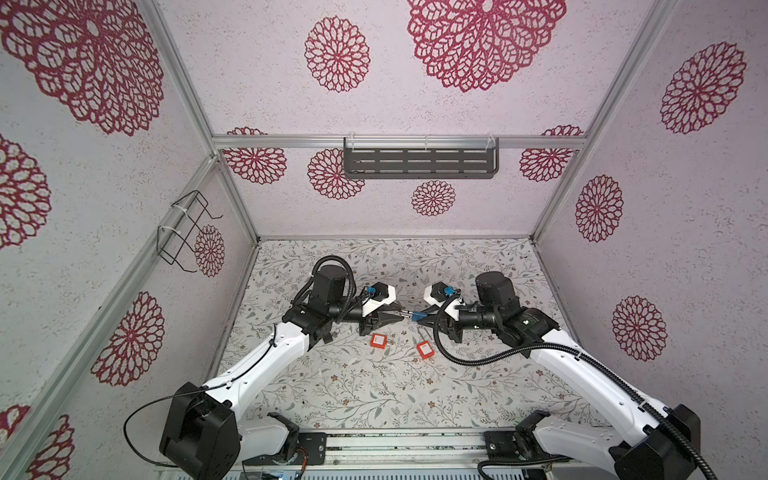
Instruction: Lock with the key
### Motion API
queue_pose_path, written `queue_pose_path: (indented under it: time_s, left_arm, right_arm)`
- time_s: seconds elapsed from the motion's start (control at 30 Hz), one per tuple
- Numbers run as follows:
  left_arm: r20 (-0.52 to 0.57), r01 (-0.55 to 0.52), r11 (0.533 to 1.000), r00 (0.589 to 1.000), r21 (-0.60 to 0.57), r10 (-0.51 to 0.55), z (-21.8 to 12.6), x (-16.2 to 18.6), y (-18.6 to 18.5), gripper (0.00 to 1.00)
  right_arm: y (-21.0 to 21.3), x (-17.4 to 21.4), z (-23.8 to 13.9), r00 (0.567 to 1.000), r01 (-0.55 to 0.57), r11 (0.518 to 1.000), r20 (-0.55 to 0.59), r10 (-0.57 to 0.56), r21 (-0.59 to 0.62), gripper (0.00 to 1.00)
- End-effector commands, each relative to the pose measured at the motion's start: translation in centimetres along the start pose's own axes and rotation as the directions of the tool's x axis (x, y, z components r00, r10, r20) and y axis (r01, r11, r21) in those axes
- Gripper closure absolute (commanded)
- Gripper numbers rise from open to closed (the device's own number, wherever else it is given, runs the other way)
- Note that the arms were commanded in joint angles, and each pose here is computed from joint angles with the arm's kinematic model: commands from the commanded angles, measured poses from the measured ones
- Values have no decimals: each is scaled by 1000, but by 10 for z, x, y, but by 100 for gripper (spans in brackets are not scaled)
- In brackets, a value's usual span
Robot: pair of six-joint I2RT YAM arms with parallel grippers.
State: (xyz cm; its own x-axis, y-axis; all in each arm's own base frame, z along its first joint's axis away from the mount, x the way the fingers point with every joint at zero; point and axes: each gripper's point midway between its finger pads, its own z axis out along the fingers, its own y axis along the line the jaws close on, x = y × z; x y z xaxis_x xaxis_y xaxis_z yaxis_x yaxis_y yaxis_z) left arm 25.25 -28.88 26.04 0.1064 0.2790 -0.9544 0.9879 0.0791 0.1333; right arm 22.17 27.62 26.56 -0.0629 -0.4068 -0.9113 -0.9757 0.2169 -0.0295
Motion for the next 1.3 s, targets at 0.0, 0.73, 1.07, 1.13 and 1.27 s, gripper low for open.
queue_pose_path:
  time_s: [0.0,0.73,1.07,1.13,1.27]
  left_arm:
    - [37,1,1000,999,15,-2,1,-8,2,73]
    - [23,41,997,999,62,-43,2,-9,-4,83]
    - [28,38,997,999,62,-40,-1,-8,-9,68]
    - [31,33,998,999,56,-34,-2,-8,-9,68]
    - [30,30,998,999,56,-31,-2,-8,-8,73]
  right_arm:
    - [4,-25,-10,995,47,999,85,-46,-6,90]
    - [2,-23,-11,995,58,998,84,-59,18,89]
    - [3,-21,-10,997,44,999,69,-45,11,88]
    - [3,-20,-11,997,43,999,67,-44,14,88]
    - [3,-20,-11,997,41,999,62,-42,15,88]
